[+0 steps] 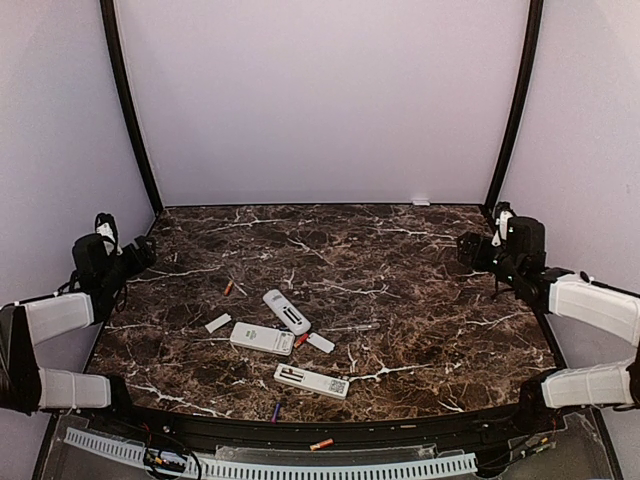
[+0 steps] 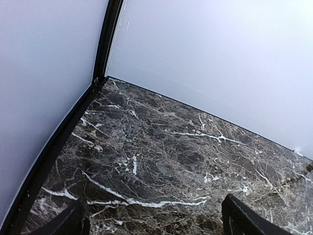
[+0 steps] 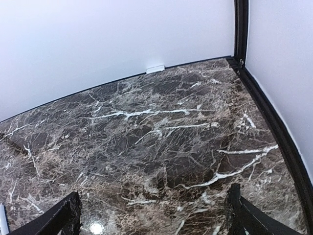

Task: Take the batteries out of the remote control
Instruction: Reset both arms

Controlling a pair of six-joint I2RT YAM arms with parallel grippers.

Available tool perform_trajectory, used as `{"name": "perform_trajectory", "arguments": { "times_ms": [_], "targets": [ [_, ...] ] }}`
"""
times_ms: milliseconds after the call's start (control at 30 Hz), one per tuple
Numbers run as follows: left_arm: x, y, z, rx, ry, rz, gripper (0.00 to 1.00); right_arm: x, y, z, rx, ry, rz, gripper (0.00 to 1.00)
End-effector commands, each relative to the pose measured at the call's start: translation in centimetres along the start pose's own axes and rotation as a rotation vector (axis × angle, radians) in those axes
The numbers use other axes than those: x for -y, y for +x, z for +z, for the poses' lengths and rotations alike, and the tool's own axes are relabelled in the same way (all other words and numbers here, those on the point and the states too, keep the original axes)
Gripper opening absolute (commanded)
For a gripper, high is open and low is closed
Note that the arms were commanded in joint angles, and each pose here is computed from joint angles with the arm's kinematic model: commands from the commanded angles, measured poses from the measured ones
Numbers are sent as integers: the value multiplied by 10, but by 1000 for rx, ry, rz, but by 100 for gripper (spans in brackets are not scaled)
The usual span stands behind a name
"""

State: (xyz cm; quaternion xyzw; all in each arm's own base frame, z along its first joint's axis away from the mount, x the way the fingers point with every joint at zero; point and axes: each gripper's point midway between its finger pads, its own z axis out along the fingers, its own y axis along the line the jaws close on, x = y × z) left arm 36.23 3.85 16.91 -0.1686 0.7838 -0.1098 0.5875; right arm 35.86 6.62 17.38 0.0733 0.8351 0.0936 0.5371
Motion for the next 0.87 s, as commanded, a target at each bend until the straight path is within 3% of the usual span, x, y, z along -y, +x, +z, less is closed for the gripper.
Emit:
{"name": "perform_trajectory", "arguments": {
  "times_ms": [0,200,333,833],
  "targets": [
    [-5,-7,-8,122,-10,162,94,10,-40,-9,191,13,-87,99],
    [7,3,5,130,91,201,94,38,-47,-2,263,91,-151,99],
    [7,2,12,164,101,196,97,51,-27,12,252,111,-153,99],
    [3,0,9,188,80,175,98,45,-25,20,269,76,-169,99]
  ]
}}
